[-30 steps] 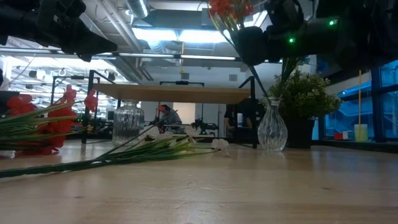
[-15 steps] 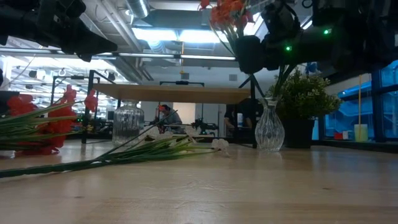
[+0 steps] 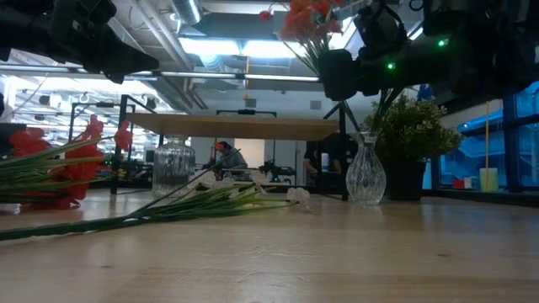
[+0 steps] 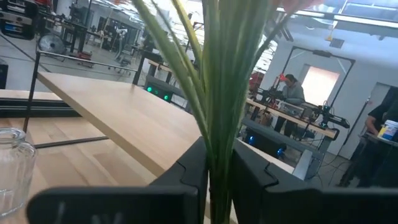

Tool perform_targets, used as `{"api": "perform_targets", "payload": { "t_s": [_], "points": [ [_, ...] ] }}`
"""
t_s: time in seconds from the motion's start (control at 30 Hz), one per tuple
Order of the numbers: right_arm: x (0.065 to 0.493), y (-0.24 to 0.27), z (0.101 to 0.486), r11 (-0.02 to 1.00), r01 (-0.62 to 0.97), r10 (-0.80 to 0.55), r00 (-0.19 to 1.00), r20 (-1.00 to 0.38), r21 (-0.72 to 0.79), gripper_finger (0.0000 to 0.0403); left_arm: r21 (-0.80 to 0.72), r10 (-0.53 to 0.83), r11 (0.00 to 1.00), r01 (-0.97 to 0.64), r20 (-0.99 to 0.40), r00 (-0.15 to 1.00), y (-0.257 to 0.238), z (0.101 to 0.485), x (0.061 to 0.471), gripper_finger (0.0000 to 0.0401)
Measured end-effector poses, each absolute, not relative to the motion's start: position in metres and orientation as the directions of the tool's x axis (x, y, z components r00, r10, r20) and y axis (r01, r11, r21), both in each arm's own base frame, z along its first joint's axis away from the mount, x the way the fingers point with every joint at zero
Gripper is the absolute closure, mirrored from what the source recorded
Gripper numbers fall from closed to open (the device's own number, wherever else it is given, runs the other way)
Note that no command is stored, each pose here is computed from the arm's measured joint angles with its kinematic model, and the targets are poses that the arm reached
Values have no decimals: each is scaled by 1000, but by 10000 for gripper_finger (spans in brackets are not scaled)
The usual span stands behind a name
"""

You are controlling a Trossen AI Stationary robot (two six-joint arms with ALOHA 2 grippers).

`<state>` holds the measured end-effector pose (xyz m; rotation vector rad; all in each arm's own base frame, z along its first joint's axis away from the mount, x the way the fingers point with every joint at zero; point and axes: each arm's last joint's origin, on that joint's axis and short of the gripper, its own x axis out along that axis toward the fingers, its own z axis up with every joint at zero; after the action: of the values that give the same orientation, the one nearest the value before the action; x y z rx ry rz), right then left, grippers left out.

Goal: Pick and place flowers into a vace then onto a shelf
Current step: Put the orange flowers into the right transparent vase

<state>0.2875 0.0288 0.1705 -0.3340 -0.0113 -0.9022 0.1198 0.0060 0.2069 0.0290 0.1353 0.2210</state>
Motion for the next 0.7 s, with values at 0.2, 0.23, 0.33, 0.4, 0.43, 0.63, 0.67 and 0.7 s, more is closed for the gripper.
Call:
{"api": "perform_targets", "payload": {
  "t_s": [0.2,0.23,0.33,0.4,0.43,0.63,0.67,0.7],
  "points": [
    [287,29,171,570,772,-769,622,150,-281,334,44,220,975,-216,-130,967,6,207,120,397],
    [287,29,171,567,774,-771,619,149,-282,332,44,220,975,-216,-130,967,6,207,120,397],
    [286,28,171,536,796,-798,586,138,-282,328,43,220,975,-216,-130,967,6,207,120,397],
    [286,28,171,521,804,-809,572,133,-286,325,44,220,975,-216,-131,967,6,207,120,397],
    [286,28,171,522,804,-809,573,133,-286,324,44,220,975,-217,-130,967,6,207,120,397],
    [290,30,176,543,794,-791,593,150,-275,323,43,221,975,-217,-130,967,6,207,120,397],
    [291,30,177,543,795,-791,592,152,-271,323,43,220,975,-217,-130,967,6,207,120,397],
    [292,31,178,543,795,-791,592,153,-269,323,44,221,975,-217,-130,967,6,207,120,397]
  ]
}}
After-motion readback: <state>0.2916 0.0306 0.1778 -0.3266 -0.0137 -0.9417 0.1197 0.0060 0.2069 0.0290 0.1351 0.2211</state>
